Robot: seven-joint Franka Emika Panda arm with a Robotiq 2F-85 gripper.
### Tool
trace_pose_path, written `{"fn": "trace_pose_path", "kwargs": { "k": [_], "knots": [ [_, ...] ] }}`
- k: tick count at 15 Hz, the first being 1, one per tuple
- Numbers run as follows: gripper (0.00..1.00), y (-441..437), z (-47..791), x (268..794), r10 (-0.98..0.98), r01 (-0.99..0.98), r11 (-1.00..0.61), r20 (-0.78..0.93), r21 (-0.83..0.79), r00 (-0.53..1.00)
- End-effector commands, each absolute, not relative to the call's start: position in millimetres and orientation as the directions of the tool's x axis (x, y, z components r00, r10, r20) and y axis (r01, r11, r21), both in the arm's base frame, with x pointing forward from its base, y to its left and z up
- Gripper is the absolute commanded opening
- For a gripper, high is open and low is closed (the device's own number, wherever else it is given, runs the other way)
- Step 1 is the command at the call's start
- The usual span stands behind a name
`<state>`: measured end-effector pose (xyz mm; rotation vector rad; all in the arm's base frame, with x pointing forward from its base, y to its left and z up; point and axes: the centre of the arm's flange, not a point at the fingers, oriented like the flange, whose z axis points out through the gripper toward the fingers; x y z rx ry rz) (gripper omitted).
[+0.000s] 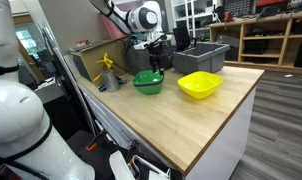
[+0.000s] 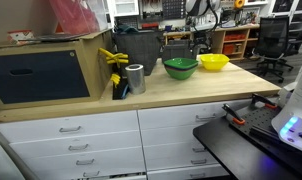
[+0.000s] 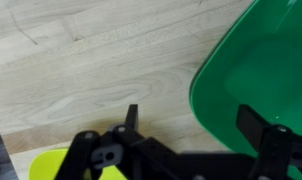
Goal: Unstack the bowls
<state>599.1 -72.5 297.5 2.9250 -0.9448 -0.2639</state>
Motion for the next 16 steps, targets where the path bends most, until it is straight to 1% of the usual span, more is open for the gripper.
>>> {"fn": "trace_pose_path", "kwargs": {
  "k": [1,7,8,9,10,13,15,16],
  "knots": [
    [1.00,-67.6,283.0,599.1,-0.566,-0.557,-0.824,-0.132,0.098,0.814],
    [1.00,-65.8,262.4,604.3,-0.568,-0.559,-0.823,-0.126,0.098,0.814],
    [0.75,-66.1,259.1,604.1,-0.568,-0.559,-0.823,-0.126,0.099,0.814],
    [0.74,-66.3,256.4,603.6,-0.567,-0.558,-0.824,-0.127,0.100,0.814],
    [0.68,-66.5,254.1,603.4,-0.567,-0.558,-0.823,-0.128,0.101,0.813],
    [0.42,-66.3,248.8,603.6,-0.568,-0.559,-0.823,-0.134,0.102,0.812],
    [0.29,-66.2,248.7,603.8,-0.571,-0.562,-0.821,-0.136,0.103,0.810],
    [0.20,-66.2,249.3,603.7,-0.572,-0.563,-0.820,-0.137,0.102,0.809]
  ]
}}
